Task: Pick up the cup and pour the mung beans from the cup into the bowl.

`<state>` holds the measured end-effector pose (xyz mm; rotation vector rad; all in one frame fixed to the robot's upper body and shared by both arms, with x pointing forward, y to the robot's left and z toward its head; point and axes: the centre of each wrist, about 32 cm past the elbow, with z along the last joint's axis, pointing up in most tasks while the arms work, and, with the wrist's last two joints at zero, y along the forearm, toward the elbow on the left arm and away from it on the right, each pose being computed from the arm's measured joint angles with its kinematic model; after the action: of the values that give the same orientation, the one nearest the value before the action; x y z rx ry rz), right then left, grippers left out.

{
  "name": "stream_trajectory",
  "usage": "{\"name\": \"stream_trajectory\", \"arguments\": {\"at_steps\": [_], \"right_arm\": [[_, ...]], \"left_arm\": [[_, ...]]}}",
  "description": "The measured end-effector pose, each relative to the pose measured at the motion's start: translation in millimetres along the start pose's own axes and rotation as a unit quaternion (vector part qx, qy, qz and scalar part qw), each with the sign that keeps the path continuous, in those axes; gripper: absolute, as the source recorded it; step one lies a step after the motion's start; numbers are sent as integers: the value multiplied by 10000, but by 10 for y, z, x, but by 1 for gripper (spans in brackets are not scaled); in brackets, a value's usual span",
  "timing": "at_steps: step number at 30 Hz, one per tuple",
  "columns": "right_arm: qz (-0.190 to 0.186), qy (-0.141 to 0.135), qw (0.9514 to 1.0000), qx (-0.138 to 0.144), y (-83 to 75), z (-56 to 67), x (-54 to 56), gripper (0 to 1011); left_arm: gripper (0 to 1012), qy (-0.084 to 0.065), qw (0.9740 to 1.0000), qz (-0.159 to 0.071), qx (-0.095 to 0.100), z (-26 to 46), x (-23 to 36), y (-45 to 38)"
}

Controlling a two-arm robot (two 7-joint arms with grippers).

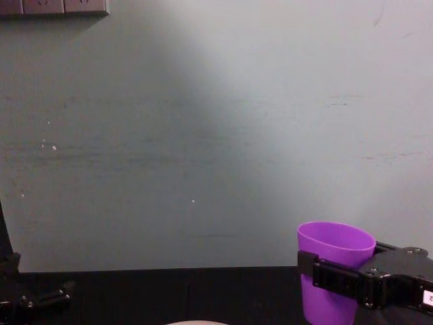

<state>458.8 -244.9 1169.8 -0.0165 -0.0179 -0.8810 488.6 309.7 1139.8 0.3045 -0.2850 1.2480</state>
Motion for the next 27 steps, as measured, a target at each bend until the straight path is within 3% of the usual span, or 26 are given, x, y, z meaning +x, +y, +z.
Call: {"name": "stream_trajectory", "arguments": {"at_steps": [27], "right_arm": [[0,0,10000,0,0,0,0,723]], "left_arm": [[1000,0,10000,0,0,0,0,0]]}}
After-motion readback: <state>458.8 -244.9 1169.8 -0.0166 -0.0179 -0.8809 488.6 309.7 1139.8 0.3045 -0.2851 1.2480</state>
